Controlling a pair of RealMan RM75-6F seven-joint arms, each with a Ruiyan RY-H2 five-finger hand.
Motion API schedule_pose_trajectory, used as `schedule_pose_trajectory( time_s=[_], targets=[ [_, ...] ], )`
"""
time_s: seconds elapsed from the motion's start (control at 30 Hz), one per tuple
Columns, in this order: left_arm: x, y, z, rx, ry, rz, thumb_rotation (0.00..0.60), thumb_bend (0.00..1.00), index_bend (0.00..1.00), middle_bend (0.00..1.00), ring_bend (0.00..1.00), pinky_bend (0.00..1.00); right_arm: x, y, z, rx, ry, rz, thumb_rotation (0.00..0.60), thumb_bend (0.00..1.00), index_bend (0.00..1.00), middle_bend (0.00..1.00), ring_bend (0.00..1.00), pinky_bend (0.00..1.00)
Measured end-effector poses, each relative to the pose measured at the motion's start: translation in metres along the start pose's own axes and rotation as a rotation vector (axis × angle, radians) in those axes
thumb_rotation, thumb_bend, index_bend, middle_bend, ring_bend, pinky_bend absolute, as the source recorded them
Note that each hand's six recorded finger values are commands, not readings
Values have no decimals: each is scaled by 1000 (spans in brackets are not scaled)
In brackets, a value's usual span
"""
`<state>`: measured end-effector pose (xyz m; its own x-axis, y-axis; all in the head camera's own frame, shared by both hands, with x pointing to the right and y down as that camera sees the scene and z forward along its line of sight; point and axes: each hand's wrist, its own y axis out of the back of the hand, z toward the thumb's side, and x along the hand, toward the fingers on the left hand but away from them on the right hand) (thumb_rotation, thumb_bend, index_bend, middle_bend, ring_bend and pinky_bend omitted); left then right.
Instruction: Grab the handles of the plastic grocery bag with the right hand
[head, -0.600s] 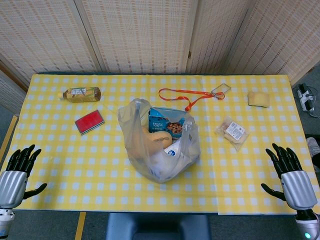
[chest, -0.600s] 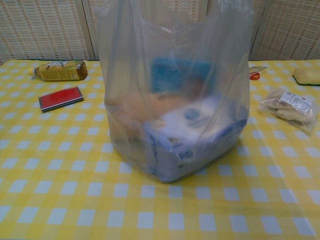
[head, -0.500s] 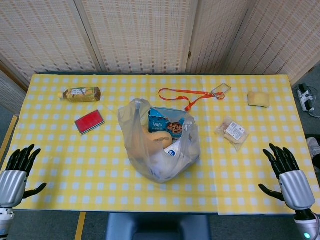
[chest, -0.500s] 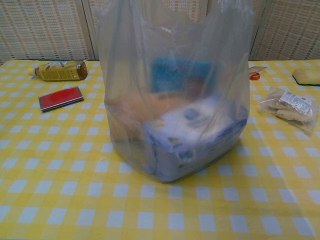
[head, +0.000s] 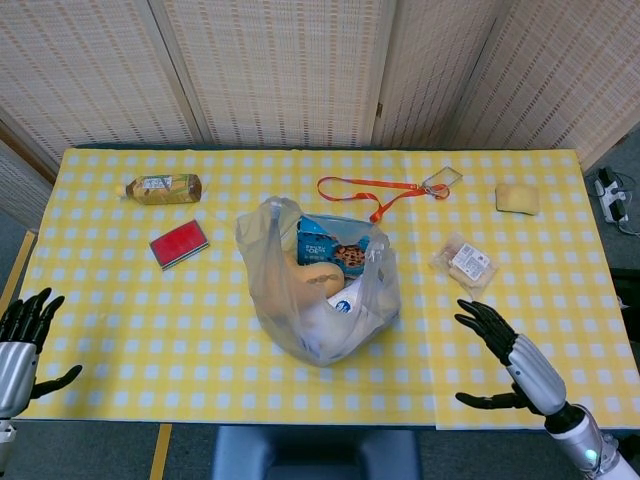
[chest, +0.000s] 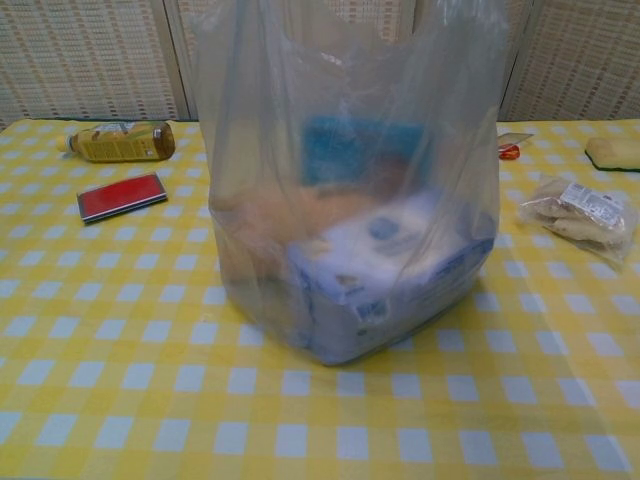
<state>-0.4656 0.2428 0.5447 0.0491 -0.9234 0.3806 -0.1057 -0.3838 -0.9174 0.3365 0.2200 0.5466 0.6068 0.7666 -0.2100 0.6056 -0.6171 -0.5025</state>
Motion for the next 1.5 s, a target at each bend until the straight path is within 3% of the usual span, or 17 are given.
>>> schedule_pose_trajectory(
  time_s=[0.27, 0.47, 0.67, 1.5],
  targets=[
    [-3, 6, -4, -12, 11, 21, 600, 169, 0, 0, 0, 0, -34, -10, 24, -591, 145, 94, 600, 0, 0, 0, 0, 0],
    [-2, 5, -7, -22, 19, 11, 600, 170, 0, 0, 0, 0, -73, -14, 33, -811, 192, 186, 600, 0, 0, 38, 26, 0],
    [-2, 8, -10, -23, 31, 17, 600, 170, 0, 0, 0, 0, -99, -9, 32, -868, 185, 171, 600, 0, 0, 38, 28, 0],
    [-3, 14, -18, -38, 51, 32, 600, 169, 0, 0, 0, 0, -115, -17, 14, -958, 115, 198, 600, 0, 0, 44, 39, 0]
  ],
)
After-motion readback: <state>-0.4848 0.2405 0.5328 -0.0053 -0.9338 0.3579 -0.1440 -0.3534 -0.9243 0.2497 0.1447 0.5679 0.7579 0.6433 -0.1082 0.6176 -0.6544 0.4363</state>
